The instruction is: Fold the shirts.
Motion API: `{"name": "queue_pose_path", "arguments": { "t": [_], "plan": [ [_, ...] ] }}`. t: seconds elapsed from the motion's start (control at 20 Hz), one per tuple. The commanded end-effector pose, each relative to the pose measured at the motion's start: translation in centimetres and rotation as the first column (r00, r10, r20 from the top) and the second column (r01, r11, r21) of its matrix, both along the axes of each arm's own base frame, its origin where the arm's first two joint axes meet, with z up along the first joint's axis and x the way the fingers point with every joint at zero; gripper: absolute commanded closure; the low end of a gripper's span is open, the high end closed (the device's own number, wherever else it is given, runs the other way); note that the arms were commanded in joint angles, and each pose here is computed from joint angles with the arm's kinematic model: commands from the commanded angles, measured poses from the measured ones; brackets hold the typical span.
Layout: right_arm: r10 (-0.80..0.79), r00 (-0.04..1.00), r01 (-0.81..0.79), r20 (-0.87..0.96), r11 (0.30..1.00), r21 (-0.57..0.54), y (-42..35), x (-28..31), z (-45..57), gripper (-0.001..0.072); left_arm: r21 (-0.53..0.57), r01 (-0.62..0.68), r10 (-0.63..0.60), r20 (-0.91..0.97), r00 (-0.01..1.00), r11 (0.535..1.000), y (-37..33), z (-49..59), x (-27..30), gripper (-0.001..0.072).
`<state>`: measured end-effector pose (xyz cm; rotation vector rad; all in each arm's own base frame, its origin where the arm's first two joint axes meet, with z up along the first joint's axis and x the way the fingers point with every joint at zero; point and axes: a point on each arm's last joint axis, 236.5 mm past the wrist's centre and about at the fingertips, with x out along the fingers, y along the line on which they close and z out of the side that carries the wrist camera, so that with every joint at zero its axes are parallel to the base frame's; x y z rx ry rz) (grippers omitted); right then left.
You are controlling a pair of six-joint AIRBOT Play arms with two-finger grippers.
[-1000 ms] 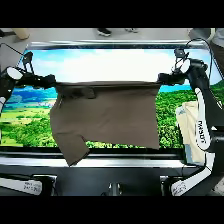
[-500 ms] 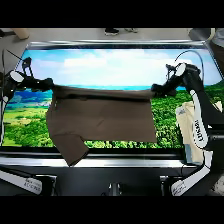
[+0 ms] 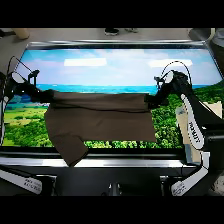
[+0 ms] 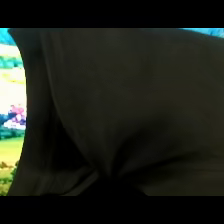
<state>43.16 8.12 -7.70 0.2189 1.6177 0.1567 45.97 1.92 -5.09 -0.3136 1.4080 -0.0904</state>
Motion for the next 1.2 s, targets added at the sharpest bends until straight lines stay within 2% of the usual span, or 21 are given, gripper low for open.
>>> {"name": "queue_pose_path", "arguments": {
  "t": [0.0,0.05,0.1,0.15,0.25,0.4,0.5,0.65,0.75,0.85,1.05,1.1,1.15],
  "plan": [
    [-0.030,0.999,0.029,-0.045,0.999,-0.020,-0.3,-1.0,-0.1,0.0694,-0.010,-0.037,0.035,-0.145,0.989,0.999,-0.2,-0.2,-3.1,0.0673],
    [-0.040,0.998,0.040,-0.044,0.999,-0.005,0.1,-0.9,0.0,0.0685,-0.018,-0.041,0.038,-0.162,0.986,0.999,-0.5,-0.1,-3.5,0.0571],
    [-0.044,0.998,0.044,-0.038,0.999,0.013,0.5,-0.7,0.2,0.0521,-0.024,-0.036,0.031,-0.181,0.983,0.999,-0.7,0.0,-4.0,0.0349],
    [-0.032,0.999,0.033,-0.032,0.999,0.030,0.7,-0.7,0.7,0.0328,-0.028,-0.028,0.022,-0.206,0.978,0.999,-0.6,0.4,-4.5,0.0227],
    [0.032,0.999,-0.031,-0.037,0.999,0.016,-0.6,-1.7,2.7,0.0301,-0.033,-0.006,-0.001,-0.211,0.977,0.999,0.4,2.5,-5.2,0.0225],
    [-0.030,0.993,0.033,-0.112,0.999,0.031,-4.3,-4.7,5.5,0.0286,-0.026,-0.046,0.041,-0.172,0.984,0.999,2.3,5.6,-7.6,0.0247],
    [-0.077,0.988,0.082,-0.132,0.996,0.036,-5.5,-7.5,5.1,0.0286,-0.038,-0.059,0.050,-0.210,0.976,0.998,2.3,4.2,-12.4,0.0257],
    [-0.052,0.990,0.058,-0.127,0.997,0.043,-4.8,-12.7,1.7,0.0286,-0.064,-0.093,0.072,-0.274,0.959,0.994,0.3,-1.4,-21.6,0.0257],
    [-0.048,0.990,0.053,-0.131,0.998,0.041,-4.7,-14.5,0.3,0.0286,-0.092,-0.125,0.094,-0.291,0.952,0.988,-1.5,-3.8,-25.4,0.0257],
    [-0.050,0.990,0.057,-0.134,0.997,0.044,-4.6,-14.7,0.0,0.0287,-0.130,-0.162,0.119,-0.285,0.951,0.978,-3.1,-5.0,-26.5,0.0258],
    [-0.055,0.991,0.061,-0.124,0.997,0.046,-4.6,-14.4,0.0,0.0276,-0.210,-0.243,0.193,-0.235,0.953,0.947,-4.8,-5.1,-24.6,0.0259],
    [-0.056,0.990,0.062,-0.126,0.997,0.048,-4.5,-14.5,-0.1,0.0184,-0.206,-0.254,0.204,-0.234,0.950,0.945,-4.6,-5.2,-24.4,0.0261],
    [-0.057,0.990,0.064,-0.129,0.997,0.048,-4.5,-14.6,-0.3,0.0165,-0.205,-0.256,0.206,-0.239,0.949,0.945,-4.6,-5.4,-24.4,0.0282]
  ]
}}
